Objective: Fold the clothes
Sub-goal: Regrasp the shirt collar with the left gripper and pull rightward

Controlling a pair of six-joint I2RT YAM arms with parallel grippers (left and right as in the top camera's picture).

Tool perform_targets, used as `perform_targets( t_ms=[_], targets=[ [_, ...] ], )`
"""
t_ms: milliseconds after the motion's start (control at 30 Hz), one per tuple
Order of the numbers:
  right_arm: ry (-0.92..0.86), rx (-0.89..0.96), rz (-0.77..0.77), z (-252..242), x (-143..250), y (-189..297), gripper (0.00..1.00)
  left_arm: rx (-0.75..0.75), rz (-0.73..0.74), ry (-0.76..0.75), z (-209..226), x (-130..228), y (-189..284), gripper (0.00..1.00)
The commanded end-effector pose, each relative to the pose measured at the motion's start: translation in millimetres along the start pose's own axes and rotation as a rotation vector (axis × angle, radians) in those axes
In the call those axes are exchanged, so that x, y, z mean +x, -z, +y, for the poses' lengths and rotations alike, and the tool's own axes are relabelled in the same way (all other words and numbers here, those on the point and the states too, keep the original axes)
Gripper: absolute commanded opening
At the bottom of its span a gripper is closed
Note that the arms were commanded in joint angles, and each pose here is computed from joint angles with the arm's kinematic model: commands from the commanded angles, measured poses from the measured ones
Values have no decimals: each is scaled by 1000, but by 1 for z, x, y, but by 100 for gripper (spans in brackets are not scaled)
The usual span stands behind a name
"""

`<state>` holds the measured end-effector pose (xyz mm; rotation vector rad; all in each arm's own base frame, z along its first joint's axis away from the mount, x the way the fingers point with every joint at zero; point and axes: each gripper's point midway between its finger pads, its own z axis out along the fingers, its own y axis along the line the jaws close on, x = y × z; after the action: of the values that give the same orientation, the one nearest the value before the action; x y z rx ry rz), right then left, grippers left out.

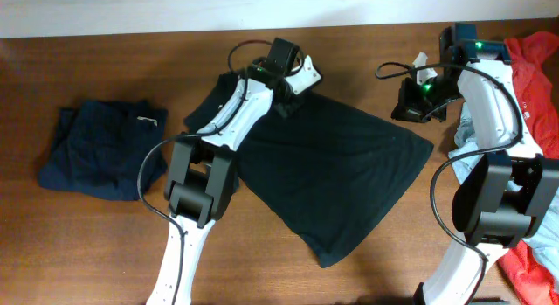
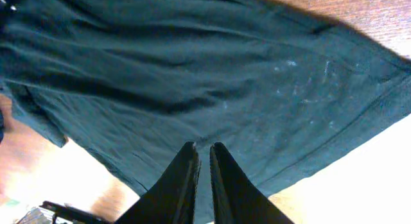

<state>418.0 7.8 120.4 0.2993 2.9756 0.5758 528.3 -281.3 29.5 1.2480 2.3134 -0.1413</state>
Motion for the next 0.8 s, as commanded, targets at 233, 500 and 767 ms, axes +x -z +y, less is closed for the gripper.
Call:
perform_targets(
  t_ms=[233, 500, 767],
  targets=[
    [15, 20, -8, 2, 1, 8, 13, -197, -185, 19, 60, -55, 30, 7],
    [1, 23, 28, 1, 10, 8, 12, -342, -314, 56, 120, -66, 44, 58],
    [6, 33, 55, -1, 17, 9, 12, -395, -188, 265, 154, -21, 71, 99]
  ],
)
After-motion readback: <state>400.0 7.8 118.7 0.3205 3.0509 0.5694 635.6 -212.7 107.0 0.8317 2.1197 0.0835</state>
